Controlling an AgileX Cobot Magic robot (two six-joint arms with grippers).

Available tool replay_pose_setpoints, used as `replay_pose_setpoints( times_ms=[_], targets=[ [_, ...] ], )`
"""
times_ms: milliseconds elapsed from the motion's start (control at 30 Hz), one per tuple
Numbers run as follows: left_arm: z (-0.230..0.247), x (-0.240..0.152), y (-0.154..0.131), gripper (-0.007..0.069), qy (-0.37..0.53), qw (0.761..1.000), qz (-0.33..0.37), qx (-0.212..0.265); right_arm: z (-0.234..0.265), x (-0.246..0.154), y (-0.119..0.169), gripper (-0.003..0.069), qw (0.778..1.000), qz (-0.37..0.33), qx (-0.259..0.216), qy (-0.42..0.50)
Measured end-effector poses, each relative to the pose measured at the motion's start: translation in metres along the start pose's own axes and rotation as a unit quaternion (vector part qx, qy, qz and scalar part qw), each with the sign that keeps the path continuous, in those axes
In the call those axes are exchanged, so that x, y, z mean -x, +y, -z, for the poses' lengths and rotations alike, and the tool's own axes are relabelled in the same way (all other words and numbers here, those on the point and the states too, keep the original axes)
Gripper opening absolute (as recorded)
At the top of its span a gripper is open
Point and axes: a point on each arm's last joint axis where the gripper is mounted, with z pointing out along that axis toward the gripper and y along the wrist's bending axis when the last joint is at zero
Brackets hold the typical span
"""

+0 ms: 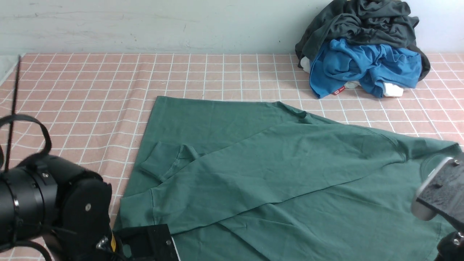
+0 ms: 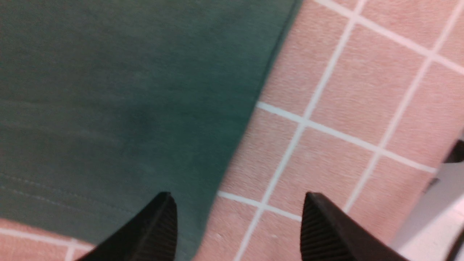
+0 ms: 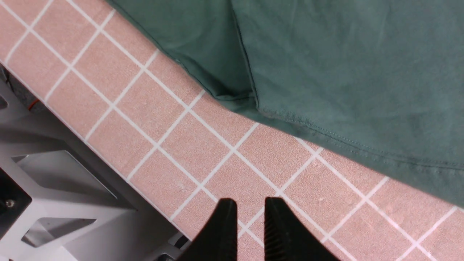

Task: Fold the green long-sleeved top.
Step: Use both arms simultaneously to clamp the lower edge of the clothing fabric

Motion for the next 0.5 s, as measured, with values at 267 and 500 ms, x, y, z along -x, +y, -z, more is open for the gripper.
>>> replay_pose_setpoints(
  times_ms=[267, 500],
  targets=[
    [-0.021, 0.004, 0.007, 0.0427, -0.015, 0.999, -0.021, 0.027, -0.005, 0.001, -0.002, 0.0106, 1.000, 0.002, -0.008, -0.019],
    [-0.029, 0.004, 0.008, 0.0427, -0.006, 0.999, -0.045, 0.023, -0.005, 0.002, -0.002, 0.0106, 1.000, 0.002, -0.009, -0.023]
  ],
)
